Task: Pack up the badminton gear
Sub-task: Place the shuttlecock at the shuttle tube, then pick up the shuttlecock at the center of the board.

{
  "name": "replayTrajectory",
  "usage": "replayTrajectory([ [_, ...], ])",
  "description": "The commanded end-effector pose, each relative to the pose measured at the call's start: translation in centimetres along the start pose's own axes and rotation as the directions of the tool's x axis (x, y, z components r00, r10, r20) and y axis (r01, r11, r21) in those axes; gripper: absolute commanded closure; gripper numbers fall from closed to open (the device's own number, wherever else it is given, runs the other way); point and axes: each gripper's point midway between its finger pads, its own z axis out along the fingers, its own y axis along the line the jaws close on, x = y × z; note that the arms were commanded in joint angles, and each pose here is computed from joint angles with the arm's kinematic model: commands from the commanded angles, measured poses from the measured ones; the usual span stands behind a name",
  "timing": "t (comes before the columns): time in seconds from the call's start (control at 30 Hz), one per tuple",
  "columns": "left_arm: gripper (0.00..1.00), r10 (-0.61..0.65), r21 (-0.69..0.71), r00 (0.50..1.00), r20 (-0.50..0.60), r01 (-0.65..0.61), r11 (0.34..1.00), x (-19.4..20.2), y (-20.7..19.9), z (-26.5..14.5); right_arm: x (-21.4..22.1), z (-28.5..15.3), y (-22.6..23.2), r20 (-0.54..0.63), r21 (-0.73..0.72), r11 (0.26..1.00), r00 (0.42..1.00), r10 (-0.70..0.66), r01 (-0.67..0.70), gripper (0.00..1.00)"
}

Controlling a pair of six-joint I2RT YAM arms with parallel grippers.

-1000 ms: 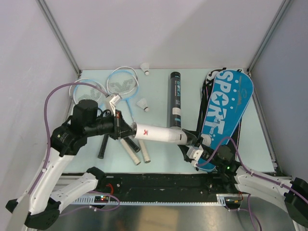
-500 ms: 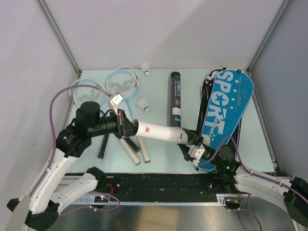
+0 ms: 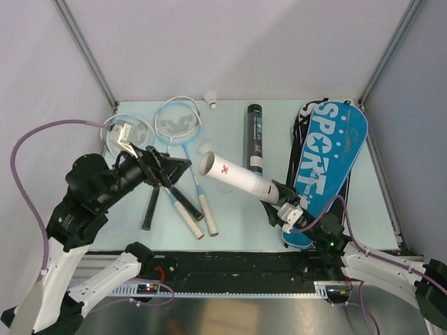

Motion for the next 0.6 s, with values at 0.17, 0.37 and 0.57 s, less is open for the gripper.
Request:
replayTrajectory([
  [0.17,0.06,0.193,-0.448,0.981,-0.012,-0.178,0.876,-2.8,10.2,4.2,-1.8,-1.6,-5.5,0.064,0.296,0.943,0.988,0.140,-0.153,0.63],
  [0.37,0.12,0.060,-0.485,0.978,-0.201,-0.153,0.861,-0.1,18.5,10.1,-3.0,-2.3,-6.7,0.085,0.330,0.920,0.978,0.193,-0.210,0.63],
  [0.57,0.17,-0.061,-0.318,0.935,-0.349,-0.058,0.946,2.1,23.1,17.6,-5.1,-2.7,-7.1,0.149,0.305,0.917,0.964,0.220,-0.257,0.64],
])
